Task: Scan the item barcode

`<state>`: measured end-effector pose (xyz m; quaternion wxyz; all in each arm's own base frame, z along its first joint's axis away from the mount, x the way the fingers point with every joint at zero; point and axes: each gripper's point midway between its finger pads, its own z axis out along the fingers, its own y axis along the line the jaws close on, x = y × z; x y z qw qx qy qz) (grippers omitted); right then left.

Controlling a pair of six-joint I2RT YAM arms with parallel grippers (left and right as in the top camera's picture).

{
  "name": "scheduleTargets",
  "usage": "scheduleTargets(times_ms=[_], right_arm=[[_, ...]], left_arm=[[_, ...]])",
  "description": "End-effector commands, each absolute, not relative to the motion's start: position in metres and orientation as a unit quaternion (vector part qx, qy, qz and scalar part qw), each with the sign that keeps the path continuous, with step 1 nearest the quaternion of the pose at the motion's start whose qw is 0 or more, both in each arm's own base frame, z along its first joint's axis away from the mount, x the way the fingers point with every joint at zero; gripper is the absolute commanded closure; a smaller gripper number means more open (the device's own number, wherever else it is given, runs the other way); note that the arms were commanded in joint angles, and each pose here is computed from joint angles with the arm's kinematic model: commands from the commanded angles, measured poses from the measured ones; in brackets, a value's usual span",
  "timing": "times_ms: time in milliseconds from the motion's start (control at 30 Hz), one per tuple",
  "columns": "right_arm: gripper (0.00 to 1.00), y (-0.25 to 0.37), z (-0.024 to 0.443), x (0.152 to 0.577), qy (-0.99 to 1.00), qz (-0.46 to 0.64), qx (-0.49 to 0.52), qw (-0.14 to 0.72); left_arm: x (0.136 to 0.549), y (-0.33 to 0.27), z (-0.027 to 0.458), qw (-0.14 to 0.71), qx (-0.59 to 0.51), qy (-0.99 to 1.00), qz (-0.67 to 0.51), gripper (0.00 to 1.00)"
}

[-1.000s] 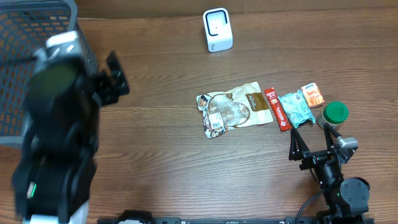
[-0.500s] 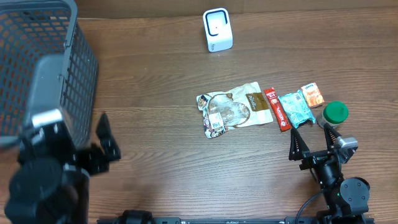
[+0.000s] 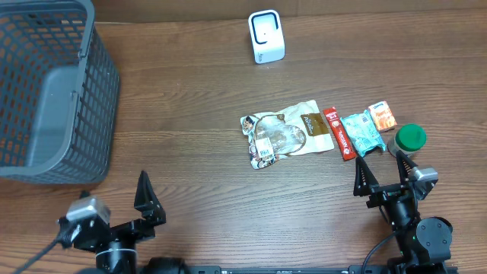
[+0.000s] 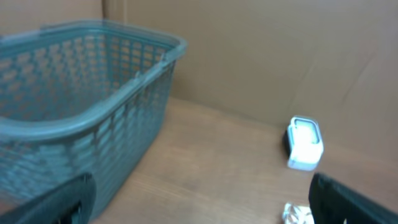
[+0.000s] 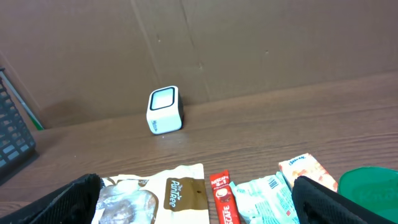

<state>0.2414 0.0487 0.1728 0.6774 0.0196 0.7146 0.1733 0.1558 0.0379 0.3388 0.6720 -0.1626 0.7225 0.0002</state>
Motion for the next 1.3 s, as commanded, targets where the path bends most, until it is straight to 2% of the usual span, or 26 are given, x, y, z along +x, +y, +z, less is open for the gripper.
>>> scheduleTargets(times_ms=[0, 200, 400, 833, 1133, 1267], right_arm=[[0.00, 0.045, 0.170, 0.242, 0.715, 0.168, 0.027, 0.678], [0.00, 0.045, 0.170, 0.242, 0.715, 0.168, 0.027, 0.678], [0.00, 0.045, 0.170, 0.242, 0.715, 0.168, 0.027, 0.678], [0.00, 0.045, 0.170, 0.242, 0.715, 0.168, 0.027, 0.678], [0.00, 0.045, 0.170, 0.242, 0.715, 0.168, 0.027, 0.678], [0.00, 0.045, 0.170, 0.242, 0.715, 0.168, 0.027, 0.678]], left_arm=[[0.161, 0.027, 0.343, 0.720, -0.153, 0.675, -0.048, 0.00], [0.167, 0.011, 0.382, 0.826, -0.106, 0.543, -0.102, 0.00], [0.177, 0.006, 0.380, 0.869, -0.086, 0.473, -0.119, 0.00], [0.232, 0.005, 0.260, 0.814, -0.097, 0.563, -0.108, 0.00], [0.246, 0.006, 0.161, 0.684, -0.102, 0.719, -0.069, 0.00], [0.246, -0.007, 0.156, 0.678, -0.028, 0.733, -0.050, 0.00]])
